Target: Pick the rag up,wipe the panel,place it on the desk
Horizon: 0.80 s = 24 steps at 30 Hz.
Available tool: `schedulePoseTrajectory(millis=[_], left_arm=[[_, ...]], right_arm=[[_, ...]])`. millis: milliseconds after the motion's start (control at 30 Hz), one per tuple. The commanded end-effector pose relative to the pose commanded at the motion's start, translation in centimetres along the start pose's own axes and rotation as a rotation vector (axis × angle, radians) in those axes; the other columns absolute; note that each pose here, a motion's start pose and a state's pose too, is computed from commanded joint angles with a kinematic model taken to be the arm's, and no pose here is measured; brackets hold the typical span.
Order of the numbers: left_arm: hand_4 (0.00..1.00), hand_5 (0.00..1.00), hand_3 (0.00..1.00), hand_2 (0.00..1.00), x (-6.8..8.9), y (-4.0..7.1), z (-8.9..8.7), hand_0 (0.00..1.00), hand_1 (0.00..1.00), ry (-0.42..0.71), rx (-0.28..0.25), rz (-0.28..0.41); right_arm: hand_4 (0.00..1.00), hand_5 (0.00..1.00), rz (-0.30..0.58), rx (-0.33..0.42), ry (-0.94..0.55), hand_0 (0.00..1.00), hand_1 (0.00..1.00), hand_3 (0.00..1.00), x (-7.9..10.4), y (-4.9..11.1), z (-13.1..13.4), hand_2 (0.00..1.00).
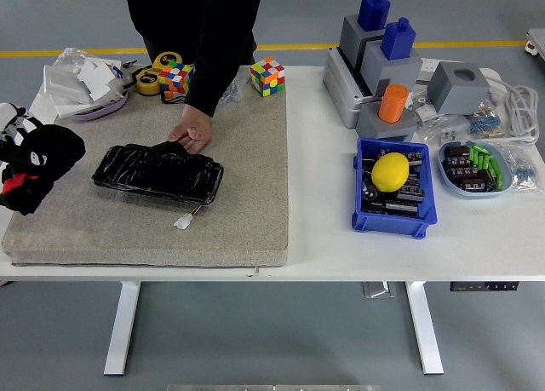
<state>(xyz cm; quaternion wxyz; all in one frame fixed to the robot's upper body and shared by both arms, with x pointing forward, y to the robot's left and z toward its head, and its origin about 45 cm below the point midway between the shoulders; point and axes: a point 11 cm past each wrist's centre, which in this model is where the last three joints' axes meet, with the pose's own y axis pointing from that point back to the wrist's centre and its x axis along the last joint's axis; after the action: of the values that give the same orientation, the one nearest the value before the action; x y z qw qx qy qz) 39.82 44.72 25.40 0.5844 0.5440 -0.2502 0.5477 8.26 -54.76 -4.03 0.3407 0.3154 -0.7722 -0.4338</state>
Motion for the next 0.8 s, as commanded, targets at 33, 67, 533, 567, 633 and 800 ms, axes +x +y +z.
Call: schedulePoseTrajectory(millis=[33, 67, 533, 567, 633, 800], left_arm=[[0.750, 0.051, 0.585, 0.420, 0.1, 0.0, 0.2, 0.274, 0.237, 0.001, -0.004, 0.001], [0.750, 0.051, 0.585, 0.420, 0.1, 0.0, 0.3, 0.274, 0.237, -0.001, -0.006, 0.002], [0.730, 0.045, 0.587, 0.399, -0.8, -0.2, 2.3, 0.269, 0.212, 0.002, -0.042, -0.029], [0.725, 0.043, 0.588, 0.397, -0.8, -0.3, 2.4, 0.268, 0.207, 0.002, -0.043, -0.030], [0.725, 0.043, 0.588, 0.397, -0.9, -0.4, 2.5, 0.268, 0.207, -0.002, -0.046, -0.030], [0.720, 0.049, 0.588, 0.395, -0.9, -0.7, 3.0, 0.268, 0.206, -0.001, -0.050, -0.034]], right_arm=[[0.998, 0.553, 0.000, 0.001, 0.001, 0.730, 0.682, 0.609, 0.0, 0.0, 0.0, 0.684], [0.998, 0.553, 0.000, 0.002, 0.002, 0.730, 0.682, 0.609, 0.0, 0.0, -0.1, 0.684], [0.998, 0.553, -0.001, 0.004, 0.005, 0.729, 0.682, 0.608, -0.2, 0.0, -0.2, 0.684], [0.998, 0.552, -0.002, 0.004, 0.004, 0.730, 0.682, 0.608, -0.2, 0.0, -0.2, 0.685], [0.998, 0.552, -0.002, 0.003, 0.006, 0.730, 0.682, 0.608, -0.2, 0.0, -0.2, 0.685], [0.998, 0.550, -0.002, 0.003, 0.006, 0.730, 0.682, 0.608, -0.2, 0.0, -0.2, 0.685]])
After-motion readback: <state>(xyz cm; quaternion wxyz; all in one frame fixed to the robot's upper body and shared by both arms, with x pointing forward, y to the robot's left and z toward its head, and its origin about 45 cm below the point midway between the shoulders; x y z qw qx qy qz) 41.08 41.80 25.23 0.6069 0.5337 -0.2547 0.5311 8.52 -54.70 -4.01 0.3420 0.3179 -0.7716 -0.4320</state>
